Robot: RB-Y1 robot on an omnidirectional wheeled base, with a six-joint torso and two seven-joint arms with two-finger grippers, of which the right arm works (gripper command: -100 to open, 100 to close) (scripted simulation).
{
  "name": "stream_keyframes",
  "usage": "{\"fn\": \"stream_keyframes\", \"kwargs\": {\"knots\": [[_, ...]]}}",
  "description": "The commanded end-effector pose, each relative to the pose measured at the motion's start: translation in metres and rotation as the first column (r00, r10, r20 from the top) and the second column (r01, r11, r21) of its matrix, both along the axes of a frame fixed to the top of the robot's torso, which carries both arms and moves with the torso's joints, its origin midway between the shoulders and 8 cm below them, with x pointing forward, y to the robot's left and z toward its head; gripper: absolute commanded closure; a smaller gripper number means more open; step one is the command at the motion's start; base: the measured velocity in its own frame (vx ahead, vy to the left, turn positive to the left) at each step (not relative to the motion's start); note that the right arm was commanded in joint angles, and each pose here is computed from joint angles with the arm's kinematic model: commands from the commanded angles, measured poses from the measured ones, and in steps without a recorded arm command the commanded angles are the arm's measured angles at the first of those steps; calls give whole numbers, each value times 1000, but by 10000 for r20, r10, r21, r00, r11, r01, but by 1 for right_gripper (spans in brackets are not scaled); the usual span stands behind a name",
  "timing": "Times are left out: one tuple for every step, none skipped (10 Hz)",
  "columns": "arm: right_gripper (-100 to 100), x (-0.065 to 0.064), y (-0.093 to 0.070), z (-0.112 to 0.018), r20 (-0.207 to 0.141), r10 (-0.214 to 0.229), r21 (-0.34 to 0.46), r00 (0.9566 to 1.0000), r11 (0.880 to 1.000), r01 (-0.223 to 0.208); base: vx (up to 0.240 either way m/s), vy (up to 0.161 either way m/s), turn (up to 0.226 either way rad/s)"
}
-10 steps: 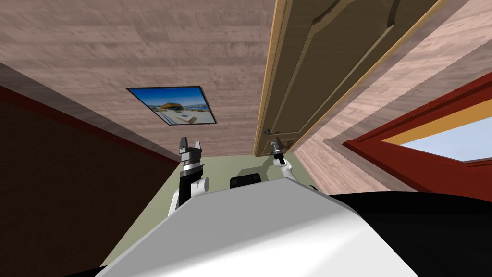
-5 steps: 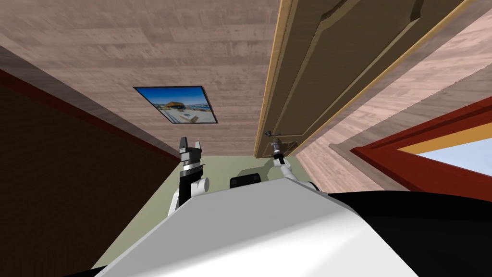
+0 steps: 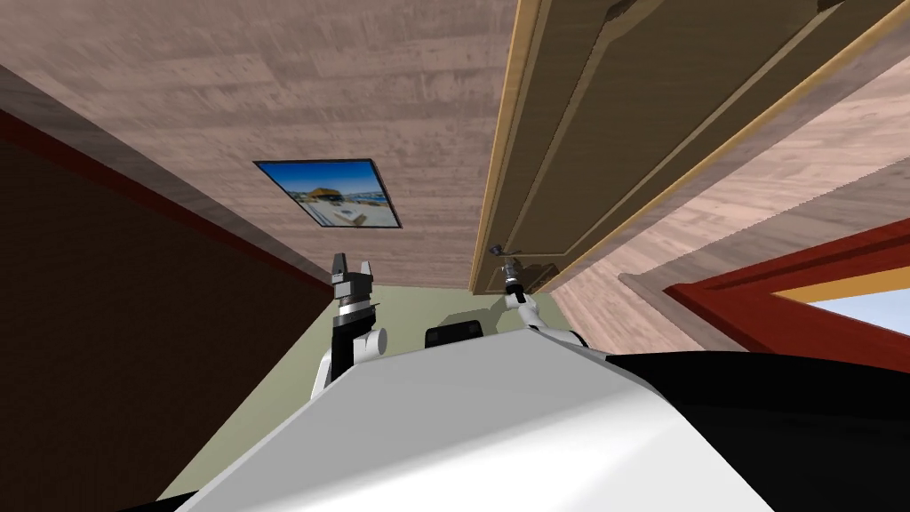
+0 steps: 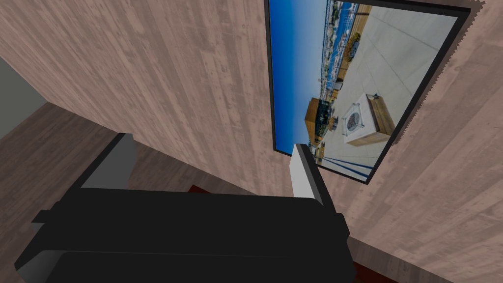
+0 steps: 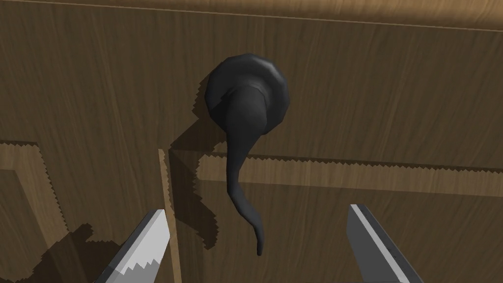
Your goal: Pull the door open
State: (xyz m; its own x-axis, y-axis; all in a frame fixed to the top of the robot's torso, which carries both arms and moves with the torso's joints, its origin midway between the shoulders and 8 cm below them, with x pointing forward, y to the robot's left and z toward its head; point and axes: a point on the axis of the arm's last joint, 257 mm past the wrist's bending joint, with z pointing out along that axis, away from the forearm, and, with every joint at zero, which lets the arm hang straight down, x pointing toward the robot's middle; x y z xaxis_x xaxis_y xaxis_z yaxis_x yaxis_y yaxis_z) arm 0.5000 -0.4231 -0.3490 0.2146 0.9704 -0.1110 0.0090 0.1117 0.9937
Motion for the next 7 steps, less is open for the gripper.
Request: {"fn": "stream_keyframes", "kwargs": {"knots": [[-100, 0, 0, 0, 0, 0, 0, 10000, 10000, 0, 14, -41, 25], [-100, -7, -12, -2, -17, -153, 25, 9999, 9999, 153, 121, -25, 94], [-100, -9, -15, -2, -20, -204, 28, 9998, 9998, 204, 174, -23, 97], [-100, -15, -24, -3, -25, -316, 34, 9995, 9995, 316, 180, -23, 88], [-100, -20, -33, -4, -28, -430, 40, 9991, 9991, 430, 218, -25, 128], [-100, -25, -41, -5, -30, -535, 43, 9986, 9986, 535, 213, -61, 108], [-100, -29, -47, -5, -31, -619, 45, 9981, 9981, 619, 195, -77, 89]]}}
